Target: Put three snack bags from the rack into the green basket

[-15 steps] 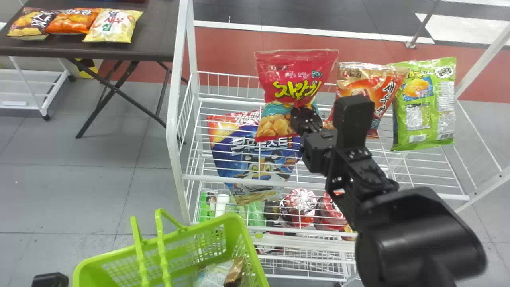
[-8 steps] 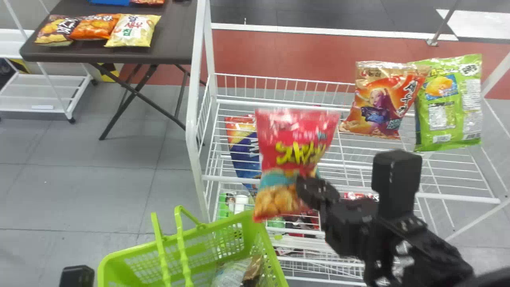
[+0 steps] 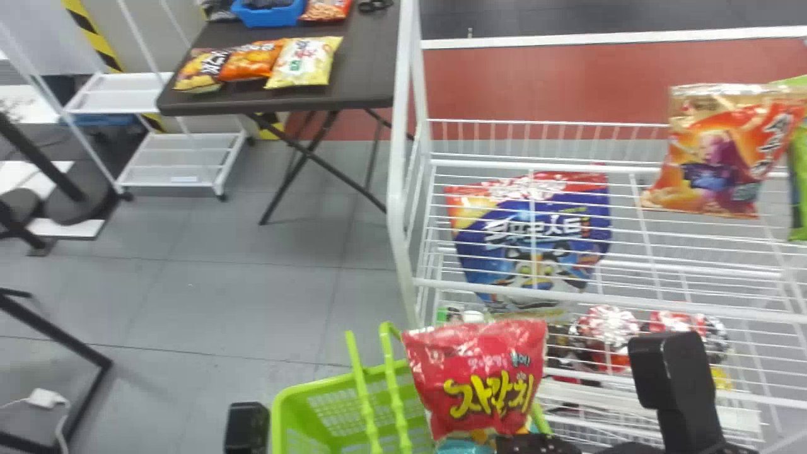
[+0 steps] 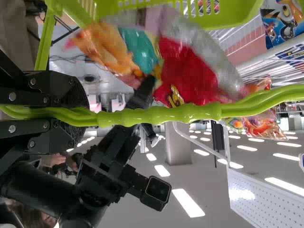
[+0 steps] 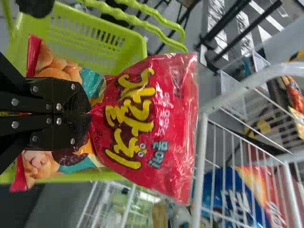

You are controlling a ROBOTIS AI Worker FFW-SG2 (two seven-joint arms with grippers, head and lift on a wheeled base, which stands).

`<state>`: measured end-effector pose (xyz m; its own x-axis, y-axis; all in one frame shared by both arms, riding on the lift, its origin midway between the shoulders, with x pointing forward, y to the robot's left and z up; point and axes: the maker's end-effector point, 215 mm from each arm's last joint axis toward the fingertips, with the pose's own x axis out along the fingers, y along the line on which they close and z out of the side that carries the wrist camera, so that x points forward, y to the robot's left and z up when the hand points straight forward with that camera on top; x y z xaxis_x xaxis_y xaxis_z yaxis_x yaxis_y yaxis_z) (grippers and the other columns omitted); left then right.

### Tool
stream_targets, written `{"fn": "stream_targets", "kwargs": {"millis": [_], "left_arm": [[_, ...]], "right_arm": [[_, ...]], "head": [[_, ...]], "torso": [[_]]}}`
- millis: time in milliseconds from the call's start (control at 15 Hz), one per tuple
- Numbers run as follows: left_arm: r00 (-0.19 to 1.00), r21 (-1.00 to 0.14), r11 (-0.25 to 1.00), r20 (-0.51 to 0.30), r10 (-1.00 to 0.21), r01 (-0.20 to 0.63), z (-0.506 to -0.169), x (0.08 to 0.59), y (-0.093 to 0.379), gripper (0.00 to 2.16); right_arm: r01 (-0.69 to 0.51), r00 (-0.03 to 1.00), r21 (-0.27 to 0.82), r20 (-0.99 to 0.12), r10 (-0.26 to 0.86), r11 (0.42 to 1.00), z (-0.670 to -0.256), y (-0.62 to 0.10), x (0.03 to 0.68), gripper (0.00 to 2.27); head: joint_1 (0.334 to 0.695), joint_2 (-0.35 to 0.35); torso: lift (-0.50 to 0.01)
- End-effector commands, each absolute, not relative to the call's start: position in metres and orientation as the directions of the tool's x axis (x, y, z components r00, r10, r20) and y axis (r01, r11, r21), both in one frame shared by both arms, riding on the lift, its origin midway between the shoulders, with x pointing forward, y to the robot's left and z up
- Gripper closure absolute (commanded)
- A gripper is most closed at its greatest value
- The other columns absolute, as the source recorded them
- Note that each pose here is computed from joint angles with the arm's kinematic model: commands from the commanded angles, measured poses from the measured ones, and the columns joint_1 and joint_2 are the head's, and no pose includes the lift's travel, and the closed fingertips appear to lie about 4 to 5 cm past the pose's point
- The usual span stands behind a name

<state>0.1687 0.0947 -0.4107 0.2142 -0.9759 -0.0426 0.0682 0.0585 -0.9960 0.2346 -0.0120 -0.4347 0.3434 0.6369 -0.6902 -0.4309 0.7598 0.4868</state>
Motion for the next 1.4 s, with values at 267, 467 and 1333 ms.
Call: {"fn": "stream_targets", "kwargs": {"millis": [267, 467, 1333], "left_arm": [[0.206, -0.996, 0.053, -0.037, -0.978, 0.071, -0.409, 0.168, 0.092, 2.15], [0.207, -0.996, 0.051, -0.036, -0.978, 0.068, -0.410, 0.167, 0.091, 2.15], [0.211, -0.998, 0.041, -0.028, -0.977, 0.056, -0.411, 0.165, 0.094, 2.15]], "right_arm": [[-0.452, 0.204, 0.516, -0.734, 0.648, 0.727, -0.481, 0.011, 0.211, 0.00], [-0.437, 0.280, 0.538, -0.680, 0.678, 0.720, -0.449, -0.009, 0.237, 0.03], [0.089, 0.886, -0.040, -0.453, -0.097, 0.995, -0.373, -0.394, 0.494, 0.05]], "head": [[0.695, 0.343], [0.695, 0.348], [0.695, -0.350]], "torso": [[0.000], [0.000], [0.000]]}}
